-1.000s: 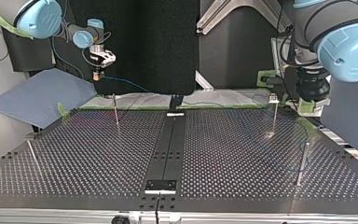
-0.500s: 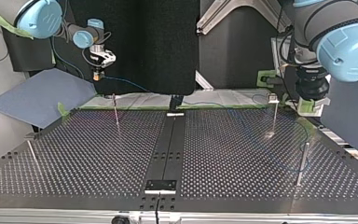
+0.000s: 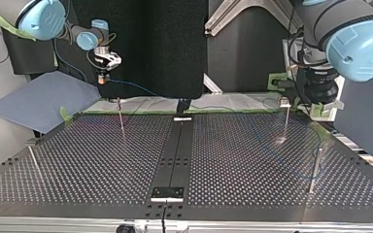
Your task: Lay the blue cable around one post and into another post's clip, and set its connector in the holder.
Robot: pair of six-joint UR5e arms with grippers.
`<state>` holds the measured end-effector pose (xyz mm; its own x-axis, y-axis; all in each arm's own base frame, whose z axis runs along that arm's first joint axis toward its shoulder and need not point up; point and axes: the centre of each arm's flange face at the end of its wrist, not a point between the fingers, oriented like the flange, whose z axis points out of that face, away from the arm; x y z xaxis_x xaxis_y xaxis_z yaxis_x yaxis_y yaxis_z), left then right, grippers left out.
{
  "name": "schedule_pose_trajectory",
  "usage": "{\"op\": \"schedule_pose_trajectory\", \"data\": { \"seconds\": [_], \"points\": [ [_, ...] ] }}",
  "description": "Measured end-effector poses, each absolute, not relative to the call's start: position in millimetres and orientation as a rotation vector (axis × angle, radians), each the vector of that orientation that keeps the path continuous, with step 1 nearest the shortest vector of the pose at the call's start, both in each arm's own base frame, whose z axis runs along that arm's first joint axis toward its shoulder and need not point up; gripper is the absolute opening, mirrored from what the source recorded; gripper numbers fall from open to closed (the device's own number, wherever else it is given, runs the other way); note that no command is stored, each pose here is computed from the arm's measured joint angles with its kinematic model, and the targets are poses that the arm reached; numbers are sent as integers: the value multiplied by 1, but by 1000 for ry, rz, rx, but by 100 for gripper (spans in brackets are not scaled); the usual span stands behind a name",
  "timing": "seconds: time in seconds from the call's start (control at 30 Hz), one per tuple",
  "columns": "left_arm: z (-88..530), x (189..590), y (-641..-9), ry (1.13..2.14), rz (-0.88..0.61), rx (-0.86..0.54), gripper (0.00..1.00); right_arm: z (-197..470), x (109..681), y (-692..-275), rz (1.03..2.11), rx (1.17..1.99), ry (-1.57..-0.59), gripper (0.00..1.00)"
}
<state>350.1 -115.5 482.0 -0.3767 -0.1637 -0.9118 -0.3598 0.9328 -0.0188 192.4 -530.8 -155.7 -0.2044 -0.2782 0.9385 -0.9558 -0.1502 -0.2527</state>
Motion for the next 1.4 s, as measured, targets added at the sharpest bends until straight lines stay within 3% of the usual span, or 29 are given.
{"op": "schedule_pose_trajectory", "data": {
  "seconds": [0.23, 0.73, 1.17, 1.4],
  "points": [
    [460, 349, -134, 1982, 132, -326, 100, -156, 197, -529, 1393, 1446, -1475, 0],
    [365, 352, -196, 2123, -122, -245, 100, -156, 201, -528, 1394, 1464, -1464, 0],
    [271, 327, -252, 2280, -350, -179, 100, -158, 199, -519, 1368, 1498, -1447, 0],
    [244, 322, -275, 2294, -397, -186, 100, -156, 194, -513, 1368, 1490, -1440, 0]
  ]
}}
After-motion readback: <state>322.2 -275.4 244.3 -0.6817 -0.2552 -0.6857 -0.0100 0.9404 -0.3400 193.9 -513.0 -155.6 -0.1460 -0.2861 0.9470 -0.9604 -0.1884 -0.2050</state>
